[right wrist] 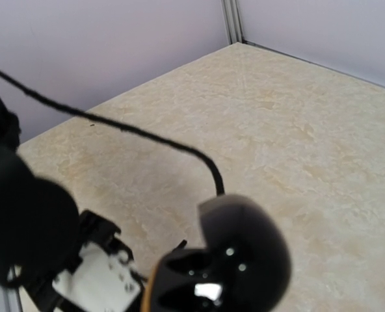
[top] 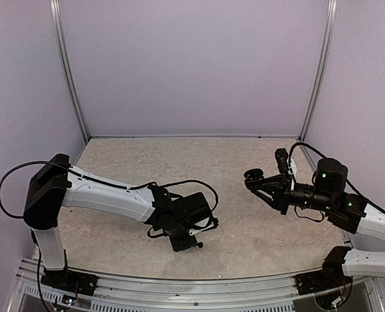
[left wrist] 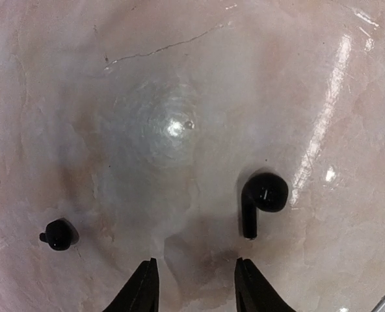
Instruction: Insert the wireless bluetooth earbuds into the charging case
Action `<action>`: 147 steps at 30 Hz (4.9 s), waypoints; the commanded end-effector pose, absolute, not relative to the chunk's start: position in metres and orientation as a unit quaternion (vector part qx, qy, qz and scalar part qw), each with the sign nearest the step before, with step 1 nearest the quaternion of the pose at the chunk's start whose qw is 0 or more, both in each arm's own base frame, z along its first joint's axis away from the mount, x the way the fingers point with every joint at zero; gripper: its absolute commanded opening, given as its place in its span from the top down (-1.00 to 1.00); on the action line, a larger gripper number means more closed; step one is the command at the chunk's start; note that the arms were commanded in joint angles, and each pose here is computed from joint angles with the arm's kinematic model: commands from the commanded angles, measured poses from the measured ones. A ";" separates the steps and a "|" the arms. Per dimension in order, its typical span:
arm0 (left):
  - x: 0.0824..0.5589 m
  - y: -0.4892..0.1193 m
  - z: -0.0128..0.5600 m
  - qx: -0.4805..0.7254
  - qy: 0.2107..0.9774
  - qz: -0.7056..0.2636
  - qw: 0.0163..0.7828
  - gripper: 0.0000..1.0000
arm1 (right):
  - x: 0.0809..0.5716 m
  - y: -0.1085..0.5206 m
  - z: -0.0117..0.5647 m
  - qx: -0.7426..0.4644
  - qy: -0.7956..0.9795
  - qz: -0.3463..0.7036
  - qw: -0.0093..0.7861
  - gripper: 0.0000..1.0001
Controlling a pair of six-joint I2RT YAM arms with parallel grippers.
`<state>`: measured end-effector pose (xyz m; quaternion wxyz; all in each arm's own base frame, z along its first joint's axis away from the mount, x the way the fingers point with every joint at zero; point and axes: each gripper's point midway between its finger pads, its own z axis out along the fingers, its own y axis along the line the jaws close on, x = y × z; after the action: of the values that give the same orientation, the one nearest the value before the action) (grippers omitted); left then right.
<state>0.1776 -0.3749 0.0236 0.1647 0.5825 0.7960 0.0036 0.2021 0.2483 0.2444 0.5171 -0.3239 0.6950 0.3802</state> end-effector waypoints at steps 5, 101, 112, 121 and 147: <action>0.154 -0.412 0.082 0.592 0.773 -0.119 0.195 0.29 | 0.202 0.244 0.257 -0.322 0.688 0.379 0.528 0.90; 0.127 -0.463 0.383 0.406 0.499 -0.407 0.648 0.73 | 0.130 0.291 0.322 -0.454 0.421 0.472 0.628 0.94; 0.119 -0.471 0.377 0.426 0.488 -0.416 0.639 0.73 | 0.118 0.291 0.323 -0.470 0.393 0.464 0.640 0.94; 0.100 -0.471 0.379 0.454 0.456 -0.443 0.624 0.74 | 0.115 0.287 0.324 -0.478 0.371 0.441 0.663 0.96; 0.126 -0.479 0.366 0.426 0.489 -0.404 0.644 0.74 | 0.109 0.289 0.340 -0.454 0.376 0.483 0.647 0.96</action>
<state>0.1182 -0.4773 0.3623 0.6296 0.4409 0.4861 -0.4158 0.1203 0.2926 0.3193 0.6319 -0.4590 0.4109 0.4703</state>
